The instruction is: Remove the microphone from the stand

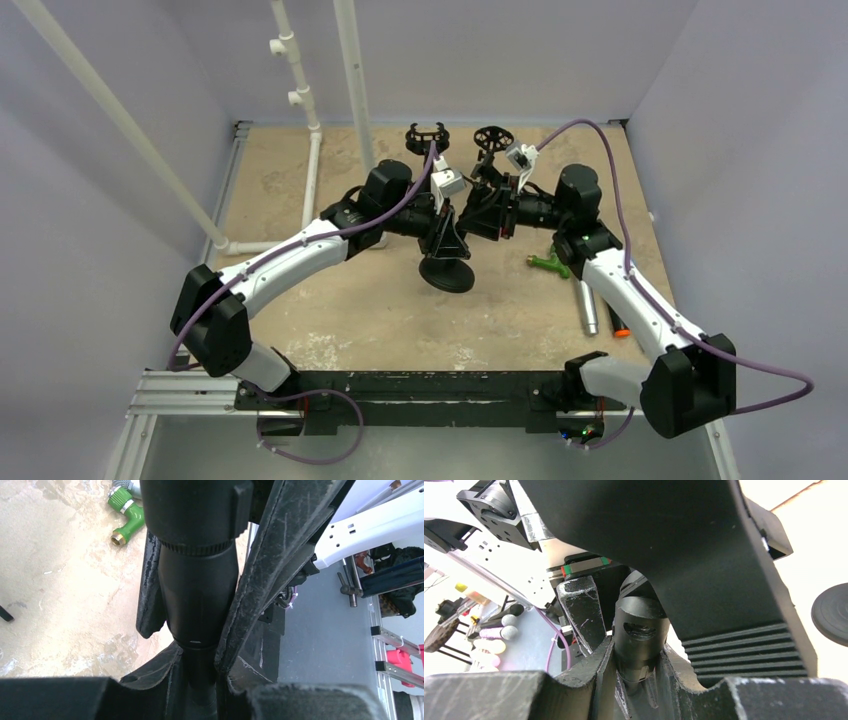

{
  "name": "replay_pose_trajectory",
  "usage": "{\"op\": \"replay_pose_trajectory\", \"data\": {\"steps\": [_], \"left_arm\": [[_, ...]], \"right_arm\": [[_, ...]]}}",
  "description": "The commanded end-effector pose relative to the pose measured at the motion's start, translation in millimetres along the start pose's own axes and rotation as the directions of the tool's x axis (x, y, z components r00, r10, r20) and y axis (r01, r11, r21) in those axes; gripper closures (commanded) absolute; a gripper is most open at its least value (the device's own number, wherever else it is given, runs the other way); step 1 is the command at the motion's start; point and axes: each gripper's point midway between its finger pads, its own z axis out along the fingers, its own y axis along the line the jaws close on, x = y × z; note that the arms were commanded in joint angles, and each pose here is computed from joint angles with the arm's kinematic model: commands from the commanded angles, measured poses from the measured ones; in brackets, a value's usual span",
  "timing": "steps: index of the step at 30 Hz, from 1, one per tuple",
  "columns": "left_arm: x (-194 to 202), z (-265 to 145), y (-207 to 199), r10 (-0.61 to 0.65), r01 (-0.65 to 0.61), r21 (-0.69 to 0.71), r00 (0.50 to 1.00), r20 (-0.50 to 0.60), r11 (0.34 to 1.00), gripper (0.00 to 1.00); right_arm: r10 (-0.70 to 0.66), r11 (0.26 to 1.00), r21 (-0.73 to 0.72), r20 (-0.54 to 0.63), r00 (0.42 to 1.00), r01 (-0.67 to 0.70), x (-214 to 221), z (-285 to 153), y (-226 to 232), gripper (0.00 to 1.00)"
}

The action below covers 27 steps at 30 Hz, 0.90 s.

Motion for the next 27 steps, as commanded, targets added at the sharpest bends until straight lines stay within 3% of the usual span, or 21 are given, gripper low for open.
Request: {"op": "replay_pose_trajectory", "data": {"steps": [1, 8, 12, 18, 27], "left_arm": [[-41.5, -8.7, -26.8, 0.111, -0.118, 0.071, 0.989, 0.101, 0.990, 0.75], [-42.2, -10.5, -25.8, 0.104, -0.110, 0.056, 0.990, 0.097, 0.992, 0.31], [-42.4, -14.3, -25.5, 0.113, -0.117, 0.035, 0.988, 0.103, 0.993, 0.17], [-40.1, -23.2, -24.1, 0.139, -0.140, 0.008, 0.983, 0.117, 0.990, 0.15], [-40.7, -38.5, -26.5, 0.208, -0.207, -0.027, 0.966, 0.154, 0.978, 0.16]], "right_arm": [[-0.113, 0.993, 0.043, 0.023, 0.993, 0.112, -16.1, -8.3, -0.7, 1.00], [-0.149, 0.981, 0.129, 0.030, 0.988, 0.144, -28.0, -21.2, -10.8, 1.00], [-0.180, 0.968, 0.184, 0.031, 0.983, 0.172, -37.2, -28.7, -17.9, 1.00], [-0.292, 0.902, 0.328, -0.013, 0.956, 0.280, -57.9, -45.2, -38.7, 1.00], [-0.368, 0.673, 0.668, -0.067, 0.927, 0.316, -91.7, -93.7, -109.4, 1.00]]}}
